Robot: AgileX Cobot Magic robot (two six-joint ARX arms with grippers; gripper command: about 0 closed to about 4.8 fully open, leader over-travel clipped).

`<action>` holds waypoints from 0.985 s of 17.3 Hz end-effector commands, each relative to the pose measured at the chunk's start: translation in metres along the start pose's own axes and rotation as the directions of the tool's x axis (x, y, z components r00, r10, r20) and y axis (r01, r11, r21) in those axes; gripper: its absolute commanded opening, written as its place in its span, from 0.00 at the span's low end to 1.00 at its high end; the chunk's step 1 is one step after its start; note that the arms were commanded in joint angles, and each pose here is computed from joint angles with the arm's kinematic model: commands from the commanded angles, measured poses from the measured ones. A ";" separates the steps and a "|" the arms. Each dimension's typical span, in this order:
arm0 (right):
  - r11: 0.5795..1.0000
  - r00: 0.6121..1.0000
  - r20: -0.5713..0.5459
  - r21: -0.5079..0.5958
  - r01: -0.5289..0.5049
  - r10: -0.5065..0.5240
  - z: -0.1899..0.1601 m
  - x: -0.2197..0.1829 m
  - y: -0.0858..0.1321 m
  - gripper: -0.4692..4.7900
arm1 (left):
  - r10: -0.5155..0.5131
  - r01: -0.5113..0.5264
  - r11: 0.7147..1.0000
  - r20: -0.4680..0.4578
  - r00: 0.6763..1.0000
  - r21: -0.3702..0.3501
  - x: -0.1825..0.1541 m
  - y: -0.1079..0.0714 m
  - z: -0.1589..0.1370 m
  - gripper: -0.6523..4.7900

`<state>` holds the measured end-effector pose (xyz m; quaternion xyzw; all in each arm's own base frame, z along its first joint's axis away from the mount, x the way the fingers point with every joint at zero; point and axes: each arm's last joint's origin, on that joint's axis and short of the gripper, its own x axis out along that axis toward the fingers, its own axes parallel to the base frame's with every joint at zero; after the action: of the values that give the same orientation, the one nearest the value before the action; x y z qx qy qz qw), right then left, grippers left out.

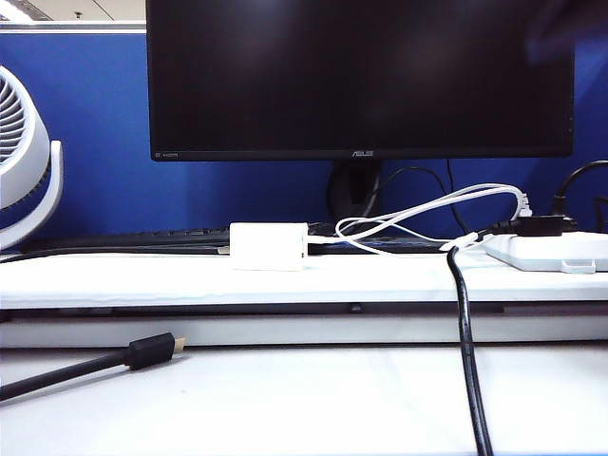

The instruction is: Pick up the Type-C charging cable and the charging base, insert one end of the Type-C charger into the corresponding slot on the base, and finally place the plugged-in charger back on the table.

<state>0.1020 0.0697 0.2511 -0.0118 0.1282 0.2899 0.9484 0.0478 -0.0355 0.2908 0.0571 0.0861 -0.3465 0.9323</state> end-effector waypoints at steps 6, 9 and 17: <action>1.000 0.998 -0.060 0.018 0.002 -0.001 -0.057 0.019 -0.003 0.08 | -0.006 0.005 0.999 -0.026 1.000 -0.037 0.058 0.002 -0.073 0.11; 1.000 0.997 -0.076 0.024 0.010 -0.008 -0.084 0.024 -0.005 0.08 | 0.006 -0.009 0.999 -0.084 0.996 -0.040 0.065 0.002 -0.097 0.11; 0.998 0.989 -0.145 0.057 -0.007 0.015 -0.108 0.025 -0.005 0.08 | -0.001 -0.007 0.999 -0.166 0.986 -0.050 0.071 0.000 -0.126 0.11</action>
<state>0.0991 0.0680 0.1377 -0.0121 0.2108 0.2823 0.9358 0.0856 -0.0598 0.1550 0.0634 0.1712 -0.3392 0.9228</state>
